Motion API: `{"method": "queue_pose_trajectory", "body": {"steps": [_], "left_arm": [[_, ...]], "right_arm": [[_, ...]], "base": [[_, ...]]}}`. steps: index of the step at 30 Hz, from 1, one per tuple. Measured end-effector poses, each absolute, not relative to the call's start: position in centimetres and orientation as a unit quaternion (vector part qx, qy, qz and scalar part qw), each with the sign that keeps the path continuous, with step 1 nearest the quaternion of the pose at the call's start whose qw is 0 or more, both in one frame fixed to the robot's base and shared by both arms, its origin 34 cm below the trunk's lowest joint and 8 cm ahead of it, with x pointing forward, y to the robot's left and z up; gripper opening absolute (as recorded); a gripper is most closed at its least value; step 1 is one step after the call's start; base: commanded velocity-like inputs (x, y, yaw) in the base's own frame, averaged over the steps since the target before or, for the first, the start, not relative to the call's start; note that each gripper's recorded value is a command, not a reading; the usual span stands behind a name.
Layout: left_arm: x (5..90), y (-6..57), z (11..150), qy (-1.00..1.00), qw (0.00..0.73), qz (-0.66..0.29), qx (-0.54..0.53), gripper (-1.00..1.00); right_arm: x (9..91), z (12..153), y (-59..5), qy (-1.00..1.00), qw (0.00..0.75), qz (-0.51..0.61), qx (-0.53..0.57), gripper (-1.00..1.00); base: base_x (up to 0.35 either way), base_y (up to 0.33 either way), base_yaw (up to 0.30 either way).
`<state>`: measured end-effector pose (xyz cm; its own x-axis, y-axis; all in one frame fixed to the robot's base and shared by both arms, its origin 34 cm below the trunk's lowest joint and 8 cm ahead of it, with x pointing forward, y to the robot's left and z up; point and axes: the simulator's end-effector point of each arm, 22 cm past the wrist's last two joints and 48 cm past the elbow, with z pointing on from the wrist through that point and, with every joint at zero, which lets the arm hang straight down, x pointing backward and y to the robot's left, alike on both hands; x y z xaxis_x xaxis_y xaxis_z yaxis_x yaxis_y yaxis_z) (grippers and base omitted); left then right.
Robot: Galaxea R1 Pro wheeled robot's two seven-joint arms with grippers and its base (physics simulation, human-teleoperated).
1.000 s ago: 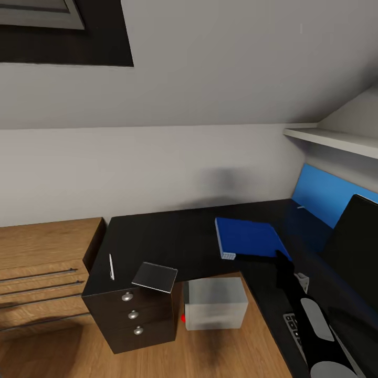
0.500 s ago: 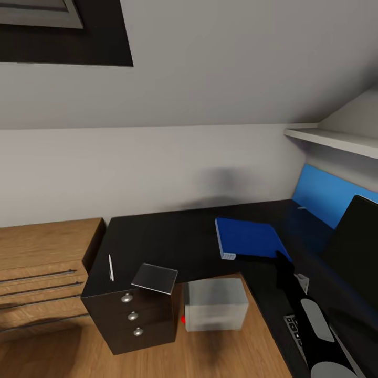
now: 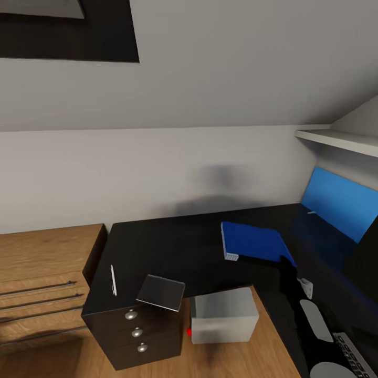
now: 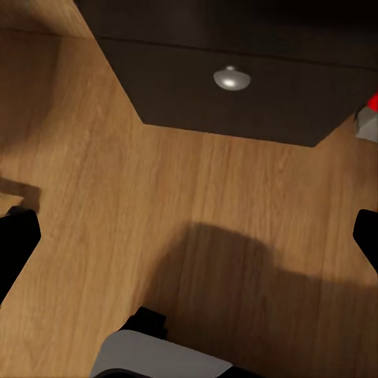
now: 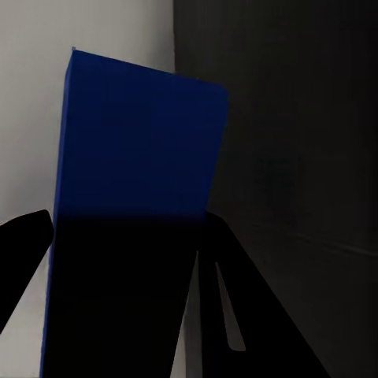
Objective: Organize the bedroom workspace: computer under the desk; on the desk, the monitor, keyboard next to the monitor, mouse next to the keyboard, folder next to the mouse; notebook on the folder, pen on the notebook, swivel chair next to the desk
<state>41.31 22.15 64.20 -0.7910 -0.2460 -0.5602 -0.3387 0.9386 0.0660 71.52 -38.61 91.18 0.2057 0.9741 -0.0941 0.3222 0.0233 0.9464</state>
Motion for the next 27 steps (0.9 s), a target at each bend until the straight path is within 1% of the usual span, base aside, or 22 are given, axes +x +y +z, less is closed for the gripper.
{"method": "queue_pose_trajectory", "body": {"steps": [4,5,6,13,27], "left_arm": [[41.3,22.1,64.2,0.943,0.284,0.081,-0.155,1.00],[41.3,22.1,64.2,0.943,0.283,0.081,-0.155,1.00],[41.3,22.0,64.2,0.943,0.283,0.081,-0.154,1.00],[41.3,22.0,64.2,0.943,0.283,0.080,-0.154,1.00],[41.3,21.1,64.3,0.946,0.287,0.075,-0.131,1.00]], "right_arm": [[70.3,88.2,-39.0,0.537,0.466,0.310,0.631,-1.00],[69.7,87.1,-39.6,0.540,0.466,0.291,0.638,-1.00],[68.3,85.4,-42.1,0.531,0.482,0.235,0.656,-1.00],[67.6,85.0,-43.3,0.524,0.493,0.207,0.663,-1.00],[67.5,85.0,-43.5,0.522,0.495,0.204,0.664,-1.00]], "base": [[0.011,0.005,0.000],[0.002,0.001,0.000],[0.001,0.001,0.000],[0.021,0.000,0.000],[0.252,0.000,0.000]]}}
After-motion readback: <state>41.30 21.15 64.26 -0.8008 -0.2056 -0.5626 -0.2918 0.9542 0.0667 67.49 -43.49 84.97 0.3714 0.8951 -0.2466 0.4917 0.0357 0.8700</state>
